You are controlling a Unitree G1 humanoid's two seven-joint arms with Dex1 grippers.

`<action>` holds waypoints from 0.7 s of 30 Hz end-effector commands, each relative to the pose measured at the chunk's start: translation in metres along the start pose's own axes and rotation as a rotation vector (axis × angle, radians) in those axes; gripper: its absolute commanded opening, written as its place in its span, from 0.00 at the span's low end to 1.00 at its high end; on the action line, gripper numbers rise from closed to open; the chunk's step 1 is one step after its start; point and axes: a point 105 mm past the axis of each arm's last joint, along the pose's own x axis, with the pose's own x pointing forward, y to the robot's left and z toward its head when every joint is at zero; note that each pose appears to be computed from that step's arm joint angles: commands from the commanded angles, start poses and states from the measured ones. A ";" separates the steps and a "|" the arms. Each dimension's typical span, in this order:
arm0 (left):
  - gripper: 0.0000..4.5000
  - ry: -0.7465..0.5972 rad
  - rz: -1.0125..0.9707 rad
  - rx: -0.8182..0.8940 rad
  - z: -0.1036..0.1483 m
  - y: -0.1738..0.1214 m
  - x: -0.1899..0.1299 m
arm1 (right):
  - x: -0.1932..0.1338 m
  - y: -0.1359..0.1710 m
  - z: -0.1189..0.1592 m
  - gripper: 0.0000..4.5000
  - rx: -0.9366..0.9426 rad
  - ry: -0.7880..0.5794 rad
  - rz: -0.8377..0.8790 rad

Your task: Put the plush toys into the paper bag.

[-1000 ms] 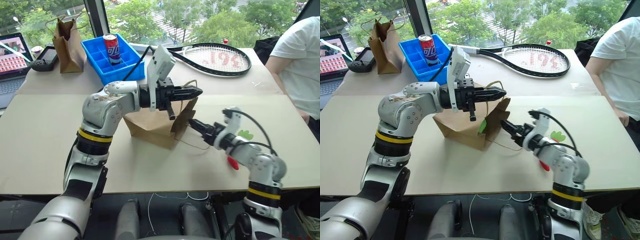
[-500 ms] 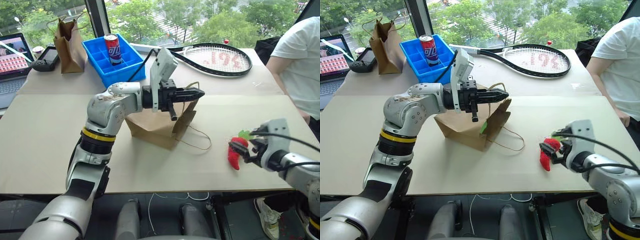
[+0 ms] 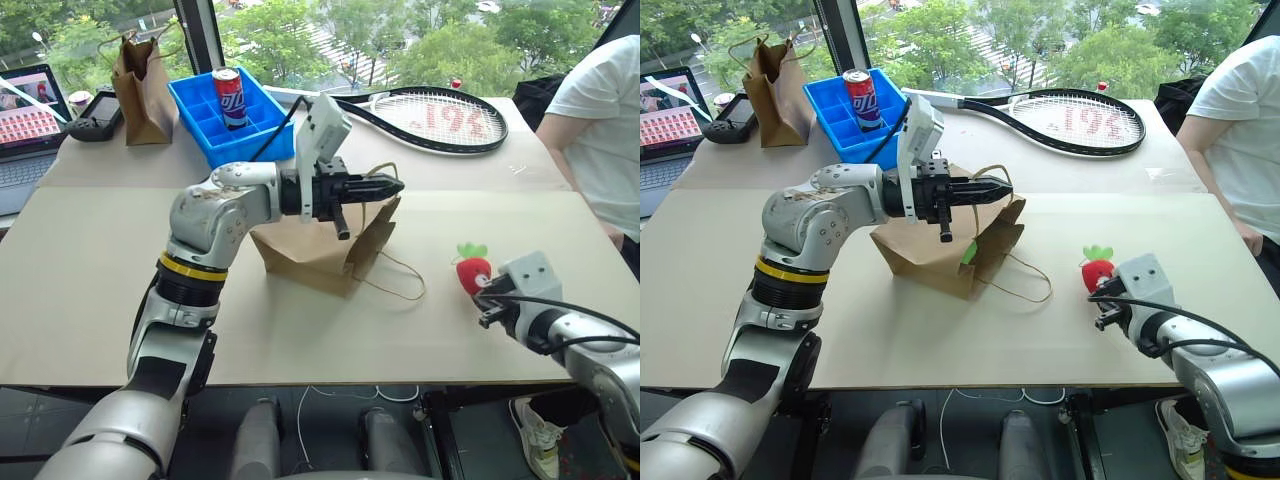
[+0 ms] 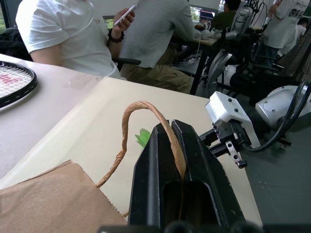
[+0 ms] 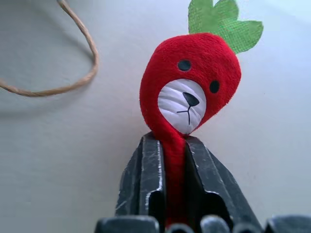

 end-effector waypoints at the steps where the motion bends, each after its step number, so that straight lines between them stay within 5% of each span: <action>1: 0.00 -0.057 -0.028 0.060 0.025 -0.007 0.002 | 0.016 0.029 0.051 0.01 -0.153 -0.129 0.198; 12: 0.00 -0.062 -0.030 0.068 0.027 -0.012 0.001 | 0.094 0.064 0.123 0.01 -0.250 -0.262 0.376; 17: 0.00 -0.060 -0.011 0.077 0.028 -0.015 -0.003 | 0.109 0.074 0.136 0.01 0.028 -0.367 0.434; 21: 0.00 -0.063 0.012 0.077 0.029 -0.014 -0.006 | 0.110 0.080 0.132 0.31 0.183 -0.405 0.454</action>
